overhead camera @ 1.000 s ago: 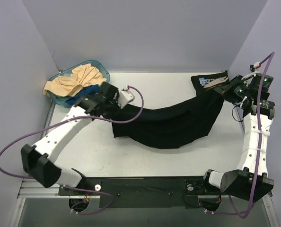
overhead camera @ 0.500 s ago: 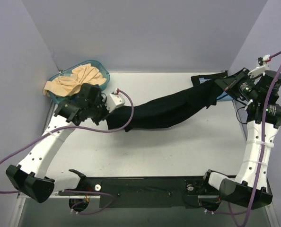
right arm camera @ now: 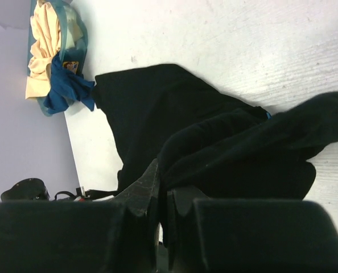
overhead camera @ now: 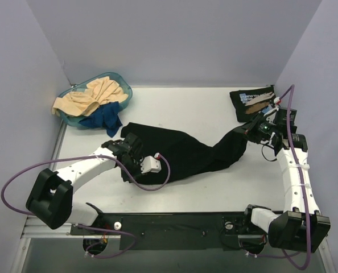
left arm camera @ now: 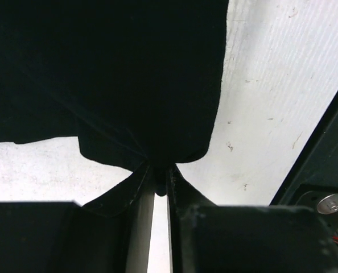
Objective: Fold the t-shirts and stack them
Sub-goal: Flatten out the tshirt
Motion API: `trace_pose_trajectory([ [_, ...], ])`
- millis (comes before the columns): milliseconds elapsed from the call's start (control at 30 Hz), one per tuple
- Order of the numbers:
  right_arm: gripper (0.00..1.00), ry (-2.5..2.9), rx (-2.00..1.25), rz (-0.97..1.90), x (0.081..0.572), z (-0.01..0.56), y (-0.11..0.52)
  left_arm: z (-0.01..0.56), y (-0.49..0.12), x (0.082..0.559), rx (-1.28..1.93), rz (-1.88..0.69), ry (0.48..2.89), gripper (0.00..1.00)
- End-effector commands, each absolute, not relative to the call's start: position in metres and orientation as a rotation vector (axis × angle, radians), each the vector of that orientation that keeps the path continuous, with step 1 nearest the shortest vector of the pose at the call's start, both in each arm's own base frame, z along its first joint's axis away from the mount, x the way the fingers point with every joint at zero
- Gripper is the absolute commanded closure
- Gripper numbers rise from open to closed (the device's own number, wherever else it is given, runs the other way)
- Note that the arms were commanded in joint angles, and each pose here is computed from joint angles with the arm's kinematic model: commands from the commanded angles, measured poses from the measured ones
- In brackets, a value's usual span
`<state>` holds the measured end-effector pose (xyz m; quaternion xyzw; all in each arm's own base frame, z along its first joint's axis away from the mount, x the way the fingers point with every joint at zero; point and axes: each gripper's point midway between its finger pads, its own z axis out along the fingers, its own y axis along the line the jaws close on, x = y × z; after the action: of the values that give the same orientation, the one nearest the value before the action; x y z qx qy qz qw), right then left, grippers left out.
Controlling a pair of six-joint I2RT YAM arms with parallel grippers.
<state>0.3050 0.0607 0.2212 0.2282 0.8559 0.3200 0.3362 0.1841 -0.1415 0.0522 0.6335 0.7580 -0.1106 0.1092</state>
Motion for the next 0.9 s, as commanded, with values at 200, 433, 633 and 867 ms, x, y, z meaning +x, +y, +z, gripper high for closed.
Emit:
trace_pose_trajectory([
  [200, 1.00, 2.156, 0.515, 0.811, 0.321, 0.238, 0.057, 0.038, -0.151, 0.198, 1.889, -0.311, 2.141, 0.57],
  [433, 1.00, 2.153, 0.504, 0.809, 0.324, 0.241, 0.057, 0.021, -0.142, 0.175, 1.966, -0.355, 2.134, 0.52],
  [633, 1.00, 2.143, 0.496, 0.805, 0.325, 0.246, 0.056, 0.012, -0.141, 0.171, 1.969, -0.348, 2.118, 0.43],
  [867, 1.00, 2.129, 0.484, 0.808, 0.326, 0.253, 0.056, 0.004, -0.144, 0.196, 1.841, -0.223, 2.146, 0.88],
])
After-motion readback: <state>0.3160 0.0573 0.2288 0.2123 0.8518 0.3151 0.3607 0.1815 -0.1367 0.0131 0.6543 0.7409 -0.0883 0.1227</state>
